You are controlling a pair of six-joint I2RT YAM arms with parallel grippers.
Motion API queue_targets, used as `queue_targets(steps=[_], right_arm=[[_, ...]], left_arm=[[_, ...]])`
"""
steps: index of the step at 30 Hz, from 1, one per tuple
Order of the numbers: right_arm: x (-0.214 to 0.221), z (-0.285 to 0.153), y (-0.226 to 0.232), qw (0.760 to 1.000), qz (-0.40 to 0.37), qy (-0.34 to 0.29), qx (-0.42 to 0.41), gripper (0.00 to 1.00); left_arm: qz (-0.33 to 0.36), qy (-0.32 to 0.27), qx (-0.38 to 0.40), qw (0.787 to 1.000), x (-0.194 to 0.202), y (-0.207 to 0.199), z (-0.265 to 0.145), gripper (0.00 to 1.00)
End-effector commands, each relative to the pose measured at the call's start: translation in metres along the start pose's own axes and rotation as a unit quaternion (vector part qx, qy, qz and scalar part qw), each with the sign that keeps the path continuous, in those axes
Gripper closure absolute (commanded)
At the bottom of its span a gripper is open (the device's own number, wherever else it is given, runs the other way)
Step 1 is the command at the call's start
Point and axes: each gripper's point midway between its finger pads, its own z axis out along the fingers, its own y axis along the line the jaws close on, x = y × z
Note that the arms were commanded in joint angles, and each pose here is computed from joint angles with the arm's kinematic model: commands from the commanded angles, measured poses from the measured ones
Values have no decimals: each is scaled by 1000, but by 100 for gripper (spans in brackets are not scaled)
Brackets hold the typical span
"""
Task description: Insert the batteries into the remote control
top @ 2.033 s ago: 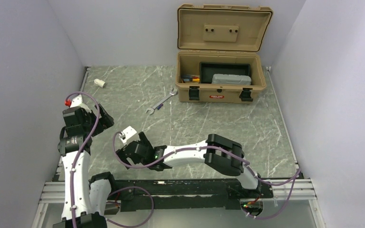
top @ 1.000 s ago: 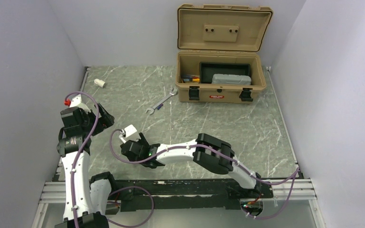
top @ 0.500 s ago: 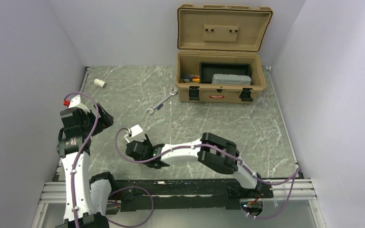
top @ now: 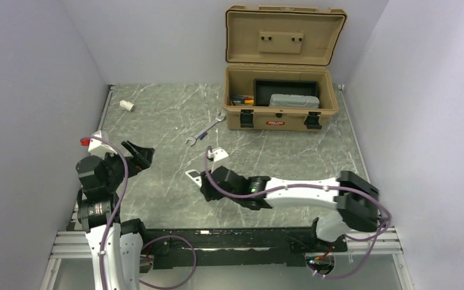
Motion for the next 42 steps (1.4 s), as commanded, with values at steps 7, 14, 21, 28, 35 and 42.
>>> queue_targets(steps=[7,14,21,28,35,42], right_arm=[[-63,-84,-2,980,121,-96,-126,100],[-91,-112,-32,957,178,-172,-154,100],[-96,-112,-37,963,139,-186,-134,100],[-105,-125,-22,968,91,-203,-119,100],[-92,-131,-16,971,52,-211,-102,100],[-89,-132,-17,971,41,-219,-91,100]], left_arm=[[-46,-14,219,975,3,-93,-19,2],[-133,52,234,962,36,-119,-12,6],[-197,118,202,952,75,-153,2,5],[-192,161,165,954,108,-182,9,3],[-230,136,145,953,99,-179,12,3],[-247,141,141,948,105,-184,13,20]])
